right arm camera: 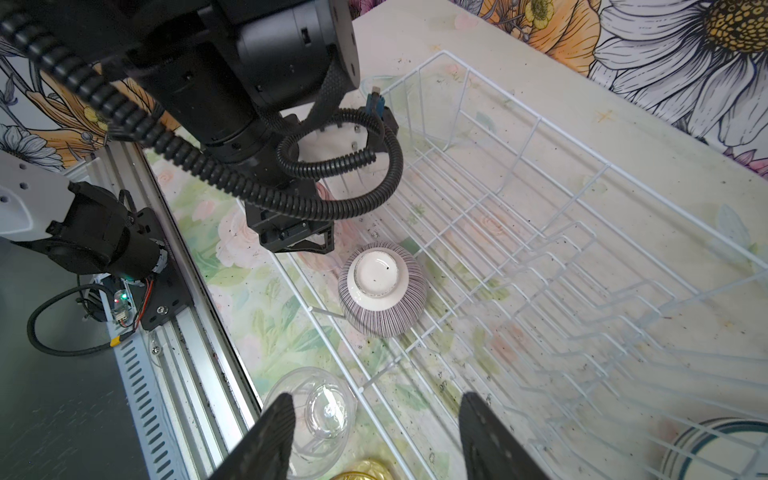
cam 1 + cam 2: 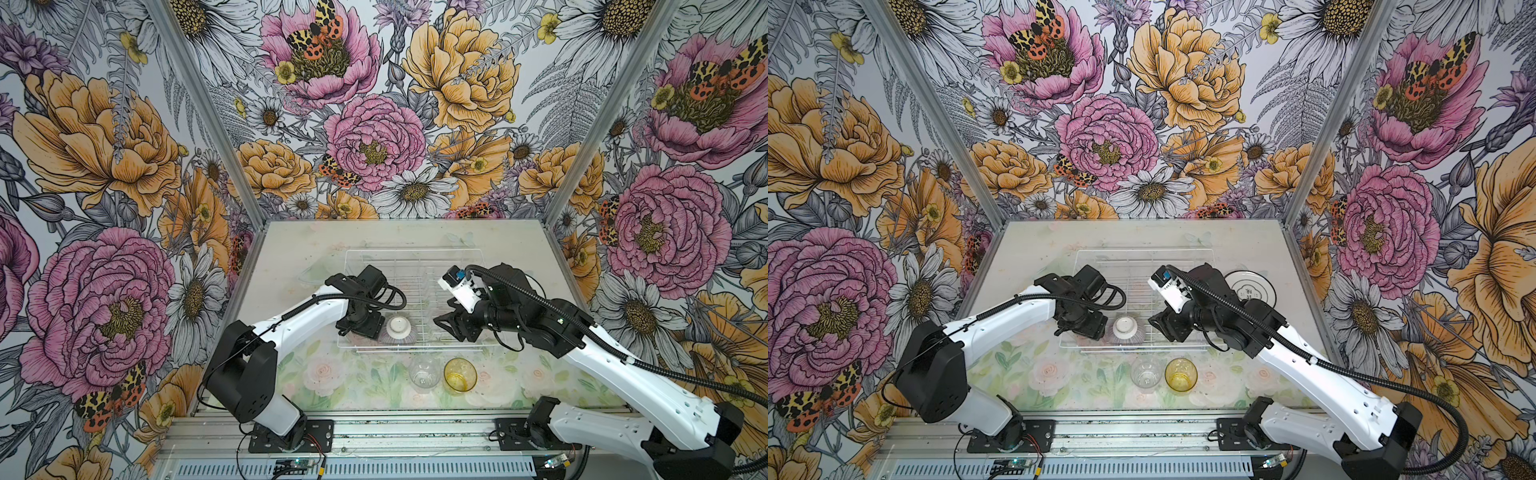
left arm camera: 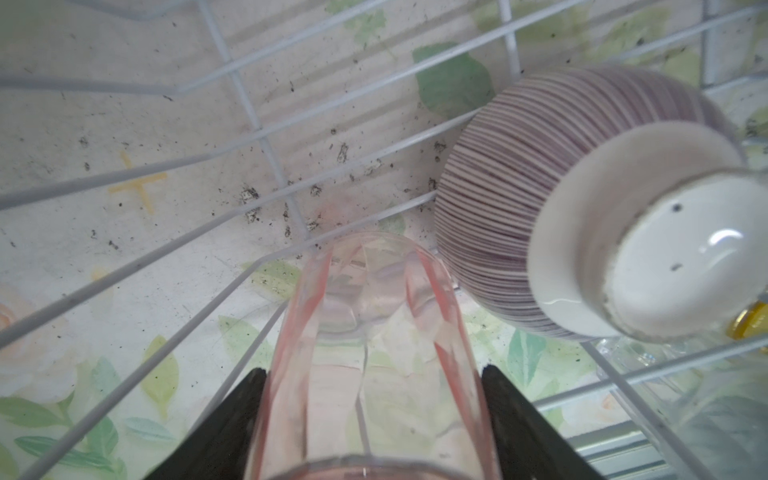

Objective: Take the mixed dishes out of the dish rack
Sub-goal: 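Close the left gripper on the pink faceted glass in the rack, then lift the pink glass out of the rack with the left gripper toward the right gripper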

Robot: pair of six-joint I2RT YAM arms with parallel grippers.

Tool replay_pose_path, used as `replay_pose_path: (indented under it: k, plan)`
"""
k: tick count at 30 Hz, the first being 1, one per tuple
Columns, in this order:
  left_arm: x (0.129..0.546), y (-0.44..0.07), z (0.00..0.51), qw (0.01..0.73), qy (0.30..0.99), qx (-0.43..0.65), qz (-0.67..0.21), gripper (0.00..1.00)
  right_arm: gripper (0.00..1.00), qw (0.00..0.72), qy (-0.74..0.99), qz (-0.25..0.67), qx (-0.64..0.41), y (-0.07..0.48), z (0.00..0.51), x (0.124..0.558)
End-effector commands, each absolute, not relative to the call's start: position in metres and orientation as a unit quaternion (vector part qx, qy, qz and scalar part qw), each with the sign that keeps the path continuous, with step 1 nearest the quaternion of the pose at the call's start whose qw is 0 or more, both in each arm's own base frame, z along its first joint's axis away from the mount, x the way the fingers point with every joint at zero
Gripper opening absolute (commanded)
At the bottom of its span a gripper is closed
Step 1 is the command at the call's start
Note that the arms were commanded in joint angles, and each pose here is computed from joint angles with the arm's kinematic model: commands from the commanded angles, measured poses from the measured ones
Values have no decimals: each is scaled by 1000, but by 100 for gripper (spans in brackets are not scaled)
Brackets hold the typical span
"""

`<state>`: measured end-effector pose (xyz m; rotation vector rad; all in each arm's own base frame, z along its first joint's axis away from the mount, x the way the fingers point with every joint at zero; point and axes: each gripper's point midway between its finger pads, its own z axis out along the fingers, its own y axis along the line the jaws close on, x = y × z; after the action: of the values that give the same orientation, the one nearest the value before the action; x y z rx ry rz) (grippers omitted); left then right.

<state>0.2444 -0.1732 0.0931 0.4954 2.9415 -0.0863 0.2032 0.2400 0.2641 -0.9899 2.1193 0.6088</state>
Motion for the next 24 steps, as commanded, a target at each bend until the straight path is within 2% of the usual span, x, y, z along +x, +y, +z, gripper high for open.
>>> replay_pose_path:
  k: [1,24]
  plan:
    - [246,-176,113,93,980,170,-53,62,65,357,813,259,-381,250,265,206]
    - [261,-178,170,157,964,169,-129,59,65,309,798,346,-385,278,253,204]
